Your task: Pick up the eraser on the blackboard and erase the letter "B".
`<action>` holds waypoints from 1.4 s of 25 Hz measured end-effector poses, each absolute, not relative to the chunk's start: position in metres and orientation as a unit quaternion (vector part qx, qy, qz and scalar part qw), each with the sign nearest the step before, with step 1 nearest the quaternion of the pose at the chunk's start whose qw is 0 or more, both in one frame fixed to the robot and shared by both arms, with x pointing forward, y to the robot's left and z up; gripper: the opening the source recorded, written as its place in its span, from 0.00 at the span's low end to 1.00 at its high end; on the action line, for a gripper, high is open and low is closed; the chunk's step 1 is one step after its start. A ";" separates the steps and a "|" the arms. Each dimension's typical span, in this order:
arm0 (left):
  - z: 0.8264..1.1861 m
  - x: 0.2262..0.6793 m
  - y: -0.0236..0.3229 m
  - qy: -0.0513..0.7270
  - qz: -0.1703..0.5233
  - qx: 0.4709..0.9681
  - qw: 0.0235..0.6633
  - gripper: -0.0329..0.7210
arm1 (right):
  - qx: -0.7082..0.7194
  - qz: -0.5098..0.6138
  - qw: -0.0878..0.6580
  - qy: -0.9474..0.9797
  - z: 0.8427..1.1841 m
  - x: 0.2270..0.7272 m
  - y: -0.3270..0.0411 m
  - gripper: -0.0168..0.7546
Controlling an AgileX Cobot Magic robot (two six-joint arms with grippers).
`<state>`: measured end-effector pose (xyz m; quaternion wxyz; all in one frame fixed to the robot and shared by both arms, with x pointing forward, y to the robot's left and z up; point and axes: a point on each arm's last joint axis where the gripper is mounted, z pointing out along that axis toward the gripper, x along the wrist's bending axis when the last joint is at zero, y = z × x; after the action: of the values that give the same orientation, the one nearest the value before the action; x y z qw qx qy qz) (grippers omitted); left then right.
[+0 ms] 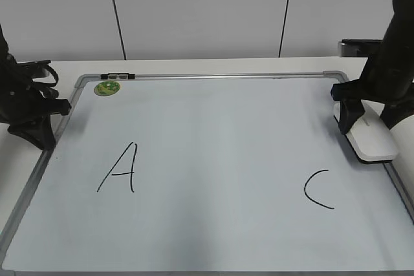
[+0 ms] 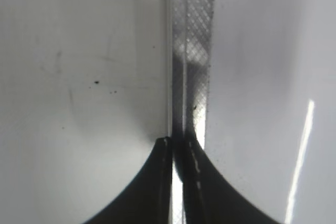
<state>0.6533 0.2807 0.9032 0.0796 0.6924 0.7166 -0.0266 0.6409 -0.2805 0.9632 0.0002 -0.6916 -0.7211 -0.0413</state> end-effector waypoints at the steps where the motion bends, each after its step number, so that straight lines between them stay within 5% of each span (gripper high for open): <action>1: 0.903 0.653 0.281 0.717 -0.027 0.692 0.080 0.07 | -0.692 -0.042 0.000 -0.721 0.963 0.641 -0.281 0.71; 21: 0.903 0.653 0.281 0.717 -0.027 0.692 0.080 0.07 | -0.699 -0.023 0.011 -0.714 0.934 0.647 -0.284 0.71; 29: 0.903 0.653 0.281 0.717 -0.027 0.692 0.080 0.07 | -0.707 -0.035 -0.001 -0.707 0.943 0.656 -0.284 0.86; 35: 0.903 0.653 0.281 0.716 -0.029 0.693 0.078 0.07 | -0.704 -0.038 -0.008 -0.709 0.961 0.663 -0.284 0.87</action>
<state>0.6528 0.2806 0.9032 0.0778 0.6927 0.7165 -0.0287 0.6627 -0.2844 0.9605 -0.0081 -0.7043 -0.7089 -0.0384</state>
